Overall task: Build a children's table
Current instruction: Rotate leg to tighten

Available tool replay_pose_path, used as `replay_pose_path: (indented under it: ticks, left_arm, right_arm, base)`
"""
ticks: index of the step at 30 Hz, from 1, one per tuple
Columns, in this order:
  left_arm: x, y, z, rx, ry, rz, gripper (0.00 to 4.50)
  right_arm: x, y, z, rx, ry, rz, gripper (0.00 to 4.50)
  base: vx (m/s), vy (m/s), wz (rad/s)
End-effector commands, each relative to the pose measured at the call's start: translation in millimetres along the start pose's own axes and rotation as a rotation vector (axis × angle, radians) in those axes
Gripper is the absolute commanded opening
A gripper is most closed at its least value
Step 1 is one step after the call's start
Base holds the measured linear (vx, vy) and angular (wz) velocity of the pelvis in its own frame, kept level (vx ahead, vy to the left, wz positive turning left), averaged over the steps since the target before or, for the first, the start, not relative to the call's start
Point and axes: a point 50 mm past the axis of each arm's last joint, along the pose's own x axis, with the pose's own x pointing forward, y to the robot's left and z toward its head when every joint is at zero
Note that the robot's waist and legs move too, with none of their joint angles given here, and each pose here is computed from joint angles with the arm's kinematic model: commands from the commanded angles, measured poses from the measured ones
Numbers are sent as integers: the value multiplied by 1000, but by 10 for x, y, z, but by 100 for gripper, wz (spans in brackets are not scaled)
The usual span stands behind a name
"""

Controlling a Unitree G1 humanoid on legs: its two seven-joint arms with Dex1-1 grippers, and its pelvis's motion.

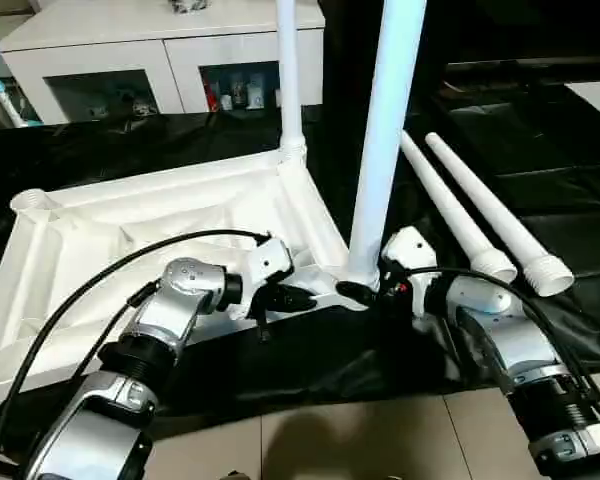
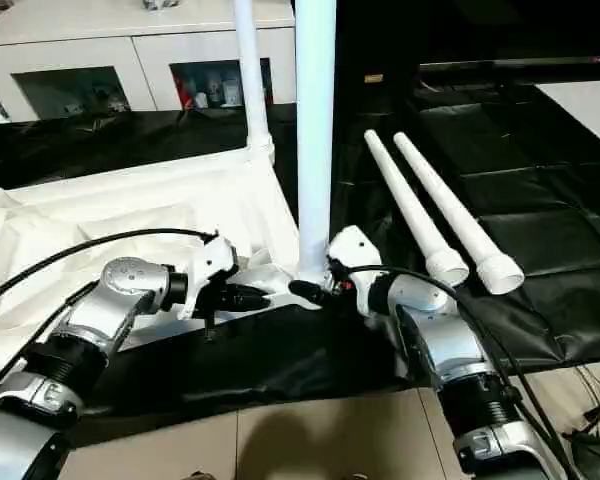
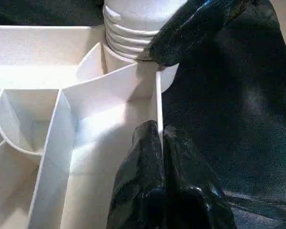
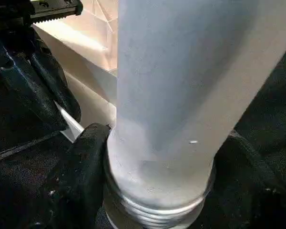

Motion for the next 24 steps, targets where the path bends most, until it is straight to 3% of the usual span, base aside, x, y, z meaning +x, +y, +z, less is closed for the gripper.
replay_pose_path:
  ticks: [1, 7, 13, 17, 24]
  left_arm:
    - [26, -29, 39, 10, -21, -32, 0]
    - [33, -24, 39, 0, -25, -23, 0]
    - [182, 59, 44, -51, -7, 113, 0]
    - [346, 152, 146, -89, -3, 241, 0]
    - [623, 271, 441, -136, -18, 455, 0]
  right_arm:
    - [13, -19, 17, -10, -2, -6, 272]
    - [40, -22, 7, 22, -20, -58, 272]
    - [243, 0, -101, 149, 22, -284, 272]
    - [362, -41, -147, 217, 78, -438, 272]
    - [644, -117, -45, 281, 140, -585, 272]
  base:
    - [0, 0, 0]
    - [0, 0, 0]
    - [0, 0, 0]
    - [0, 0, 0]
    - [0, 0, 0]
